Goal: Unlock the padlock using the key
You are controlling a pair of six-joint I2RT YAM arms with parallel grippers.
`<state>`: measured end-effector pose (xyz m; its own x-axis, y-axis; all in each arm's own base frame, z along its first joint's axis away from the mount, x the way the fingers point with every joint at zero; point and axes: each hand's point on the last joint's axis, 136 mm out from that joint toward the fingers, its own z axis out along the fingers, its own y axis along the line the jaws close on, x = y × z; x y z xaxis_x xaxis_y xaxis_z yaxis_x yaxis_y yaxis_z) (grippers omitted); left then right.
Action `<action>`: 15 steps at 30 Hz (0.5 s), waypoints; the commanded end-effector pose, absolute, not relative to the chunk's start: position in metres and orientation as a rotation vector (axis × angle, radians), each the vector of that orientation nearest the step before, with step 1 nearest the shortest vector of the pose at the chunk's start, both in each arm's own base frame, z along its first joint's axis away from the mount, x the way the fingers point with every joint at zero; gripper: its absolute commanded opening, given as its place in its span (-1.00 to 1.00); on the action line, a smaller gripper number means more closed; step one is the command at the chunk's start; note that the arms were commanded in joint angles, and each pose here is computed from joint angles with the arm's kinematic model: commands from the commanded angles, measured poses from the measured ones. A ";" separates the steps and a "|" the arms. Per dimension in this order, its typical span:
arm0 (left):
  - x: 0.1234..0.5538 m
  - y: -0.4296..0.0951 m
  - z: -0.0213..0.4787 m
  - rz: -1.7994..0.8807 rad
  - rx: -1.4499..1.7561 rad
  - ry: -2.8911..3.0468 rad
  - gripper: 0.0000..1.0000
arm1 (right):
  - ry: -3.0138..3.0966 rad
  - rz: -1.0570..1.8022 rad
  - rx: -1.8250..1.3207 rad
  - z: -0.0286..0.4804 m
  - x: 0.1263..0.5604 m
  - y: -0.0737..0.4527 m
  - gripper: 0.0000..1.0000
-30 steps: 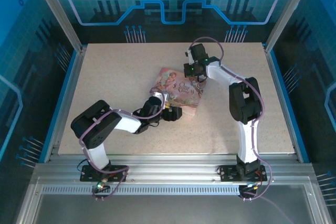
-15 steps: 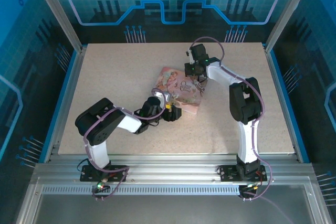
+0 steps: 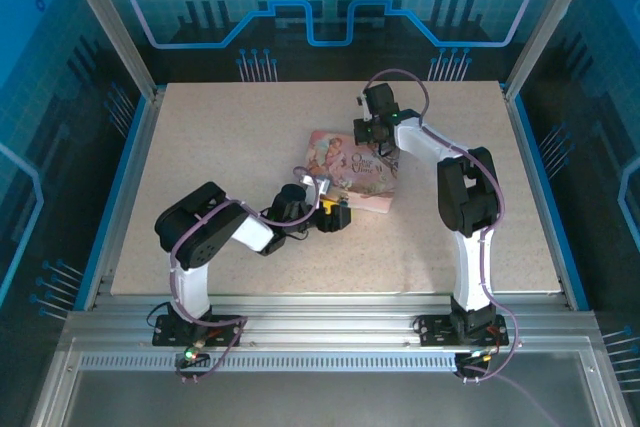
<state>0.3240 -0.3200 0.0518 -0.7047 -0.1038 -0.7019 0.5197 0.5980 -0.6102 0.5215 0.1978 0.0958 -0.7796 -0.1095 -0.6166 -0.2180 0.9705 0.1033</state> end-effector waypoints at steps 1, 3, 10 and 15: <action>0.328 -0.341 0.080 -1.214 0.375 1.992 0.49 | 2.599 0.310 -0.336 0.076 0.481 0.218 -1.00; 0.328 -0.341 0.081 -1.224 0.362 1.988 0.50 | 2.599 0.312 -0.334 0.076 0.481 0.218 -1.00; 0.328 -0.349 0.068 -1.026 0.340 2.040 0.60 | 2.598 0.315 -0.332 0.075 0.480 0.218 -1.00; 0.331 -0.356 0.071 -1.069 0.290 2.024 0.60 | 2.599 0.317 -0.336 0.074 0.478 0.218 -1.00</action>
